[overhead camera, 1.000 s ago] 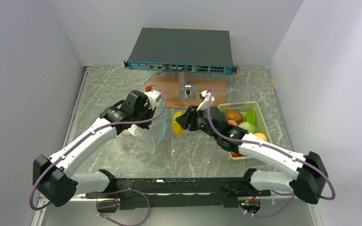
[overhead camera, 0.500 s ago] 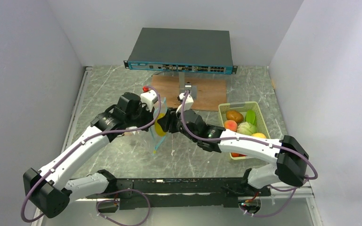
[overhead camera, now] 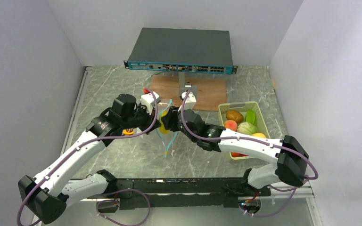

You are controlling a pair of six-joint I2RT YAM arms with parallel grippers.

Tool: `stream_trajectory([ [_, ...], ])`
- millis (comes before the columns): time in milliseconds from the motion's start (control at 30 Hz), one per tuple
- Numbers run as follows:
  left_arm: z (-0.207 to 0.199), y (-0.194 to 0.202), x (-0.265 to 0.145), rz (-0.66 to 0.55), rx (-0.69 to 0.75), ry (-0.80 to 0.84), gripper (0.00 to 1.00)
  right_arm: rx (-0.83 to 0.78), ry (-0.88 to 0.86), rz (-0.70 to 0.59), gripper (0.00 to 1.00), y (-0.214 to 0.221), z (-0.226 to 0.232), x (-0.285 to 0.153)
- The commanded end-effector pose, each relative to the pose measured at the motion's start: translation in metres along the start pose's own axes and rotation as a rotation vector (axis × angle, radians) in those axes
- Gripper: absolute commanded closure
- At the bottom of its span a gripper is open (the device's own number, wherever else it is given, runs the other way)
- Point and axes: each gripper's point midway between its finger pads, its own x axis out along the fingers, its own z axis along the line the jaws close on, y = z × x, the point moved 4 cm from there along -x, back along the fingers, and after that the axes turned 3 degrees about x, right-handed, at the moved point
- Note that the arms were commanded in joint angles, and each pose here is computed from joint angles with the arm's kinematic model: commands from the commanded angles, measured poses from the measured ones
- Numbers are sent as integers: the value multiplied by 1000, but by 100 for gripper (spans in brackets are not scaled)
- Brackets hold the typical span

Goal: Place the food in the zip-top bag and seal the zipper
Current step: Place the fake fruit in the zipper food storage bag, then pick up the fake fruit from the bin.

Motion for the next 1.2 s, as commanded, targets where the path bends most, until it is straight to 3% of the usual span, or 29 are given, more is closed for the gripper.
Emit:
stream_trajectory([
  [0,-6,-11,-2,-51,31,41,100,-6,-24,14,54,-13,16,-3],
  [133,2,-9,-1,-34,17,-22,100,-67,-1,92,30,-9,16,-4],
  [167,3,-8,-1,-32,16,-26,100,-81,7,100,28,-9,15,-5],
  [567,22,-4,1,-1,-8,-165,100,-154,14,61,27,-42,10,-43],
  [700,30,0,5,31,-20,-211,100,-193,90,9,27,-62,-7,-68],
  [867,32,1,4,48,-24,-225,100,-188,287,-92,24,-72,-55,-94],
  [1167,33,0,2,36,-21,-238,100,90,665,-82,19,-68,-173,-124],
])
